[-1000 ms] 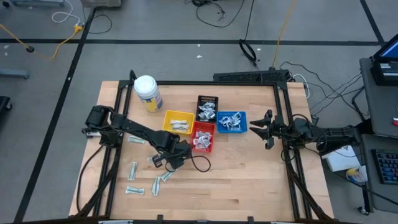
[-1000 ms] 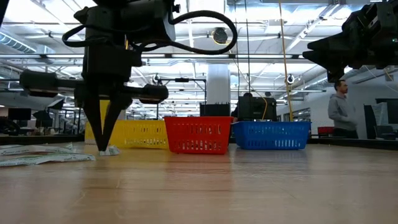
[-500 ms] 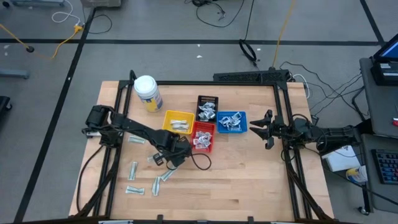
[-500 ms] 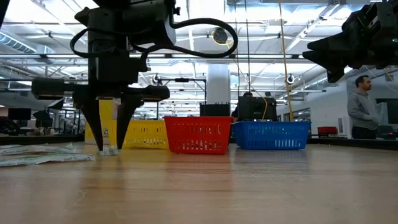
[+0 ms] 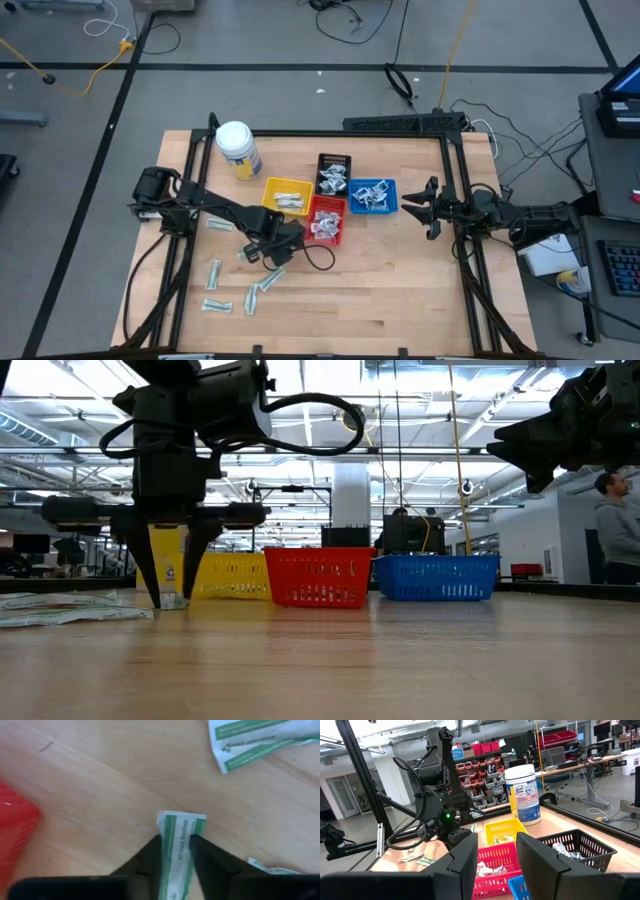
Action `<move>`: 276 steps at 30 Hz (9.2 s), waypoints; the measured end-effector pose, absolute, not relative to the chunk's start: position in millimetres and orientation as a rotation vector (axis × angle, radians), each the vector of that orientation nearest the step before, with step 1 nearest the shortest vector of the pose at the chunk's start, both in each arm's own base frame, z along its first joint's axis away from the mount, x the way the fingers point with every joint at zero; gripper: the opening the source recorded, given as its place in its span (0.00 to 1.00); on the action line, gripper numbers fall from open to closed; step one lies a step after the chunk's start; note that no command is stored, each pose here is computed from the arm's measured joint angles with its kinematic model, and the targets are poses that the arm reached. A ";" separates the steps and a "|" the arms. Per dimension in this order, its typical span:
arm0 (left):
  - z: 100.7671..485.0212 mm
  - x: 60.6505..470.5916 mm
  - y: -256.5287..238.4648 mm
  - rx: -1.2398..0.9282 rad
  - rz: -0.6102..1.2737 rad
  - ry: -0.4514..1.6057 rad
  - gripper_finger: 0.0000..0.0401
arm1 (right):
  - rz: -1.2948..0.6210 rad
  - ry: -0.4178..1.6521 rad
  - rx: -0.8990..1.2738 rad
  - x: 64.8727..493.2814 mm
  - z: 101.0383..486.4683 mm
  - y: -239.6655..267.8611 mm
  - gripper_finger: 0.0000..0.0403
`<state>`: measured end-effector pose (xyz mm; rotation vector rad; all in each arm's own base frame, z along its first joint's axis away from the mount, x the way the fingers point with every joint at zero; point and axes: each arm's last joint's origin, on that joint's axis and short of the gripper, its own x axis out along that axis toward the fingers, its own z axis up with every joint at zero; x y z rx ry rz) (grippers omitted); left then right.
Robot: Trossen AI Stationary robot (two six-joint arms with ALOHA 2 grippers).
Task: Pick & Place First Aid Supplies
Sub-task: Put the bandage pack into the yellow bin
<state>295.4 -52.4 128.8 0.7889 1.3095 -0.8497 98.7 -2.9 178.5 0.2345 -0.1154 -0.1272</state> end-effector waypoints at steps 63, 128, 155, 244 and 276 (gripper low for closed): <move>257.3 331.3 120.2 -0.014 -0.096 1.398 0.01 | -0.127 -0.115 0.234 98.7 178.5 -2.9 0.32; 227.6 297.3 69.2 -0.566 0.373 1.409 0.52 | -0.127 -0.115 0.234 98.7 178.5 -2.8 0.32; 211.7 226.8 -35.3 -0.506 0.243 1.491 0.53 | -0.127 -0.115 0.234 98.7 178.5 -2.8 0.32; 225.9 280.3 63.5 -0.541 0.211 1.509 0.01 | -0.127 -0.116 0.235 98.7 178.6 -2.8 0.32; 184.3 320.2 97.6 -0.111 -0.017 1.474 0.00 | -0.127 -0.115 0.235 98.7 178.5 -2.8 0.32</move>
